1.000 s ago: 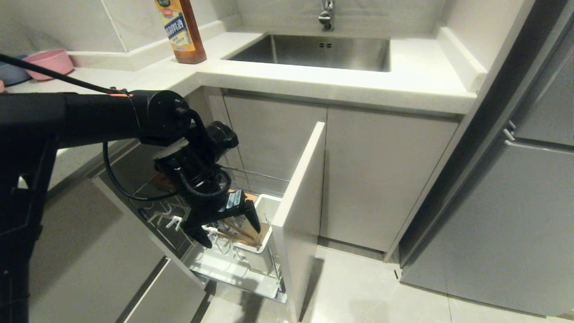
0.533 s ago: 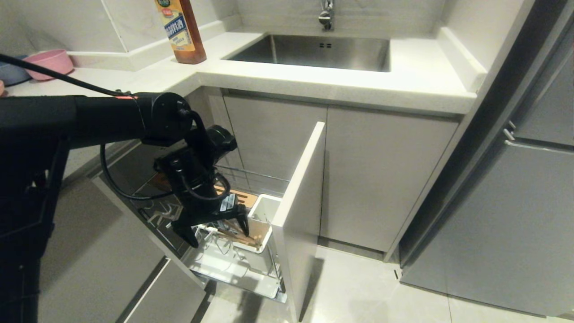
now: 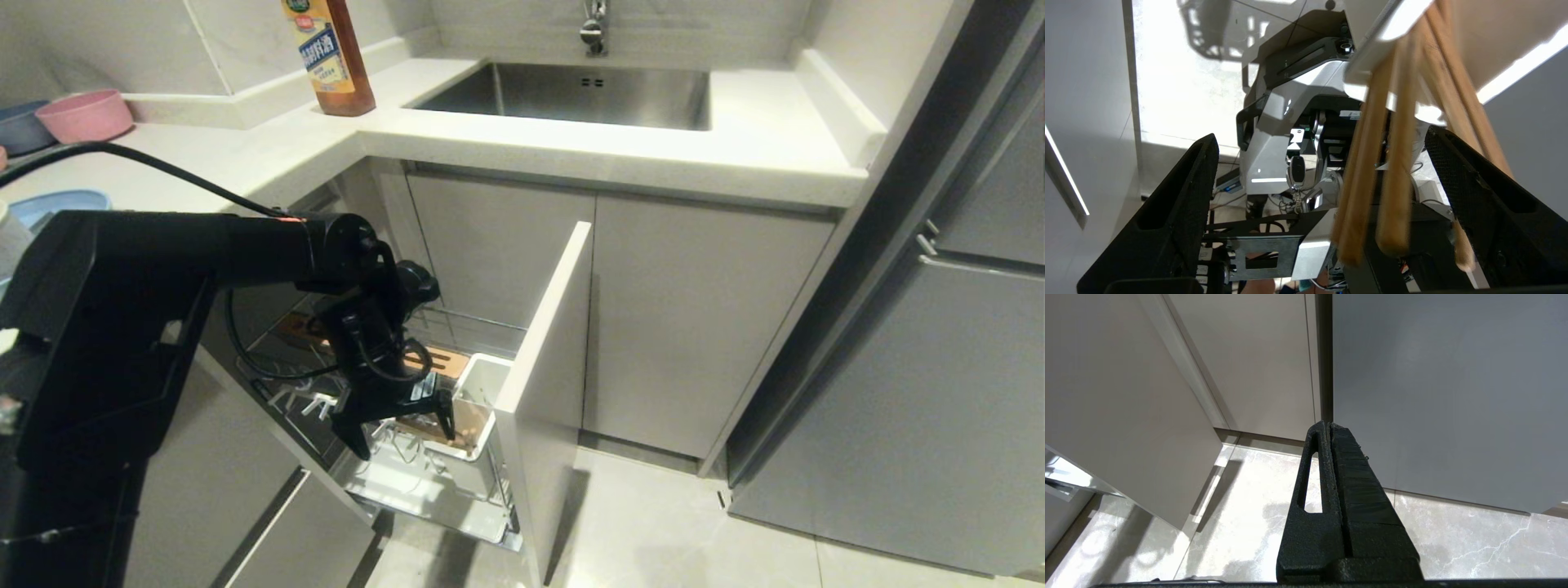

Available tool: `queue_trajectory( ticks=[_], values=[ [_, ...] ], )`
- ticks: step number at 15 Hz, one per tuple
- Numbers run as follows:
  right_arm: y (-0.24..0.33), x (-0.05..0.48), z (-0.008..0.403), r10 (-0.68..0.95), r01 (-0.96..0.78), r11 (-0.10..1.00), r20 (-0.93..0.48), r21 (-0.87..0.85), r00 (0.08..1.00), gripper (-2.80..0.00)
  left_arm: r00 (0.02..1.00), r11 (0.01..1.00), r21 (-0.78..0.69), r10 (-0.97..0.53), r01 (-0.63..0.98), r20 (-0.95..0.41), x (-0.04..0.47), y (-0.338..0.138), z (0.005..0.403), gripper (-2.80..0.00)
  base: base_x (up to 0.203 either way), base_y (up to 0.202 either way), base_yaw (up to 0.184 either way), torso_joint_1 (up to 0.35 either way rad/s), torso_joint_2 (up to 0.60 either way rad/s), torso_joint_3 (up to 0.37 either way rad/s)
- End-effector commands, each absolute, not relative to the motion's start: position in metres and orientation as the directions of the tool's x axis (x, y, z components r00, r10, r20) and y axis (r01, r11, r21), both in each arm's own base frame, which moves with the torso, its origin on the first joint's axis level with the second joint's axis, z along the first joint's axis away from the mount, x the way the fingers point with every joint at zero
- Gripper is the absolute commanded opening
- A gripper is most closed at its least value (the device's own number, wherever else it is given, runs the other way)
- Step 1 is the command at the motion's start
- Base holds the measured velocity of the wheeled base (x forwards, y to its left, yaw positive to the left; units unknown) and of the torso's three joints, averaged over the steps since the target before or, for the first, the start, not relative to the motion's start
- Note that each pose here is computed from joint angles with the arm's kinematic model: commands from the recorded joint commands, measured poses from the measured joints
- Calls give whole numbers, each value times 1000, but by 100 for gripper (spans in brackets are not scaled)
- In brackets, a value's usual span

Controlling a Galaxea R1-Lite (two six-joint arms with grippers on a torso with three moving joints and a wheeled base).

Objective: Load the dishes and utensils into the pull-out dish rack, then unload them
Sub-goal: Take the chopsticks out of the cupboard

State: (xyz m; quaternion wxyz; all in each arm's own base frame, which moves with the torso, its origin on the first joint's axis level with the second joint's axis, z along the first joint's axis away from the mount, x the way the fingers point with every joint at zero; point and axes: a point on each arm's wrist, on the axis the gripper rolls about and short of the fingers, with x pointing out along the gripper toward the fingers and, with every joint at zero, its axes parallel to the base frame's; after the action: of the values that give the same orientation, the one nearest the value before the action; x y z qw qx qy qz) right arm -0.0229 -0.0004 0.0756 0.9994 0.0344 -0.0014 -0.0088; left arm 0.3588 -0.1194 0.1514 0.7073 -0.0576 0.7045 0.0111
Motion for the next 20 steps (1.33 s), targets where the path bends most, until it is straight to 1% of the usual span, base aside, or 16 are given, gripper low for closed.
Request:
queue_trajectory(
  ticks=[1,4,6,14,20],
  values=[
    [0,-23,76,-17,17,997,2,69,1000,-280,-21,993,-55,-57,-101,-998,362,-120,143,0,0,0,0,0,0,0],
    [0,-23,76,-18,18,997,2,69,1000,-280,-28,994,-54,-57,-93,-998,364,-118,139,0,0,0,0,0,0,0],
    [0,-23,76,-18,18,997,2,69,1000,-280,-1,993,-71,-72,-93,-997,366,-119,140,0,0,0,0,0,0,0],
    [0,-23,76,-17,17,997,2,69,1000,-280,48,989,-111,-107,-97,-993,357,-116,163,0,0,0,0,0,0,0],
    [0,-23,76,-18,18,997,2,69,1000,-280,51,988,-105,-100,-113,-994,359,-117,160,0,0,0,0,0,0,0]
  ],
)
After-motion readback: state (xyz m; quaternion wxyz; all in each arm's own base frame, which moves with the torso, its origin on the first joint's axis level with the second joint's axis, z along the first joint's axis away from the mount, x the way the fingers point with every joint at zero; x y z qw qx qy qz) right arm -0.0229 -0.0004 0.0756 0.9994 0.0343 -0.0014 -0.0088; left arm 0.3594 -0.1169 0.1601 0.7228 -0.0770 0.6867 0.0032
